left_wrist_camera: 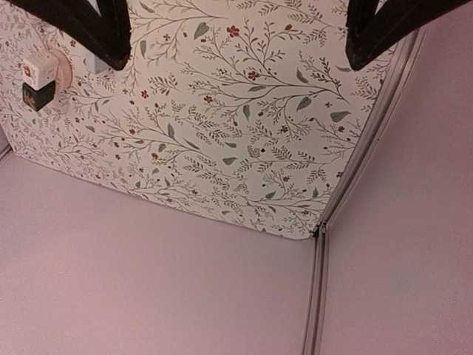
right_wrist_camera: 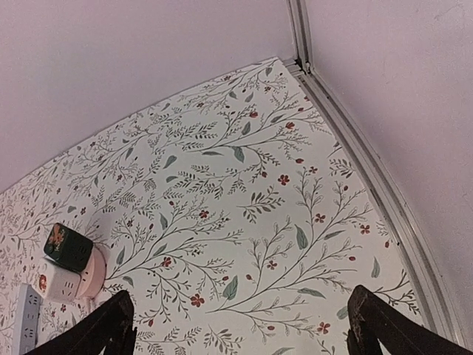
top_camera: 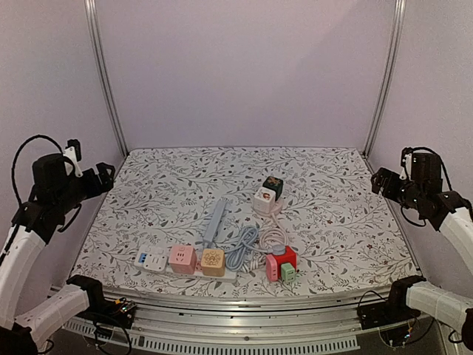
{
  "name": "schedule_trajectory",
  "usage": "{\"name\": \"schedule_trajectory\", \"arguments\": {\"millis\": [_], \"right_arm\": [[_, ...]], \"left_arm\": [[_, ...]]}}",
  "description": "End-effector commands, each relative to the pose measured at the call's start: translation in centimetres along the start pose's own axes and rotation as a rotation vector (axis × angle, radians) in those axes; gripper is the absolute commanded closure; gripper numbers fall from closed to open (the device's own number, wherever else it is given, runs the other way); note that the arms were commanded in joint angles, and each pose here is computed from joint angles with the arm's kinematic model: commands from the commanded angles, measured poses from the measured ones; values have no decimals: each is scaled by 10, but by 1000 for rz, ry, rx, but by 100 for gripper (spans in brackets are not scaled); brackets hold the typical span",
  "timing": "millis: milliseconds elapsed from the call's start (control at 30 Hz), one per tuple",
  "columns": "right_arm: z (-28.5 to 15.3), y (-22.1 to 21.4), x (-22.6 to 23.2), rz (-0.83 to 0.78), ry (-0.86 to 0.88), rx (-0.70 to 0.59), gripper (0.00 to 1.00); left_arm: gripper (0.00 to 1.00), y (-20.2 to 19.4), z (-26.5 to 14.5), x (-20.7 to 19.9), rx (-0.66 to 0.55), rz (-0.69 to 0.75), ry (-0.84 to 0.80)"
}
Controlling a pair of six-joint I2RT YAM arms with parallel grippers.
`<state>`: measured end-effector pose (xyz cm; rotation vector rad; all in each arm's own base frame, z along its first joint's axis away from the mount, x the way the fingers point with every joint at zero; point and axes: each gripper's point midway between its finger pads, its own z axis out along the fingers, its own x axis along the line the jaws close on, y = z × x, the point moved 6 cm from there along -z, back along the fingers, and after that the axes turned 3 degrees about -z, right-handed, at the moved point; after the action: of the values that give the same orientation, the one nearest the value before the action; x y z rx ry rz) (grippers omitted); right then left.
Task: Pull the plug off the socket
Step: Move the socket to the center of the board.
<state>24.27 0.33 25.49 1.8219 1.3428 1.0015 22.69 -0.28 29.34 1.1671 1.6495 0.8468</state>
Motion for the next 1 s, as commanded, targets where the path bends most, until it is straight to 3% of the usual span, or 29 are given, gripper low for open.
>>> {"name": "schedule_trajectory", "arguments": {"millis": [0,300,467,767,967], "right_arm": [[4,-14,34,-72,113,133,1],[8,-53,122,-204,305,253,1],[-10,-78,182,-329,463,287,1],[-51,-133,287,-607,779,382,1],[-61,-169,339,-772,886,423,1]], "left_arm": [[1,-28,11,-24,96,-117,-99],[1,-96,18,-97,294,-78,-231],[0,-146,23,-121,382,-37,-176],[0,-167,33,-120,425,-93,-123],[0,-165,27,-100,417,-139,-77]]}}
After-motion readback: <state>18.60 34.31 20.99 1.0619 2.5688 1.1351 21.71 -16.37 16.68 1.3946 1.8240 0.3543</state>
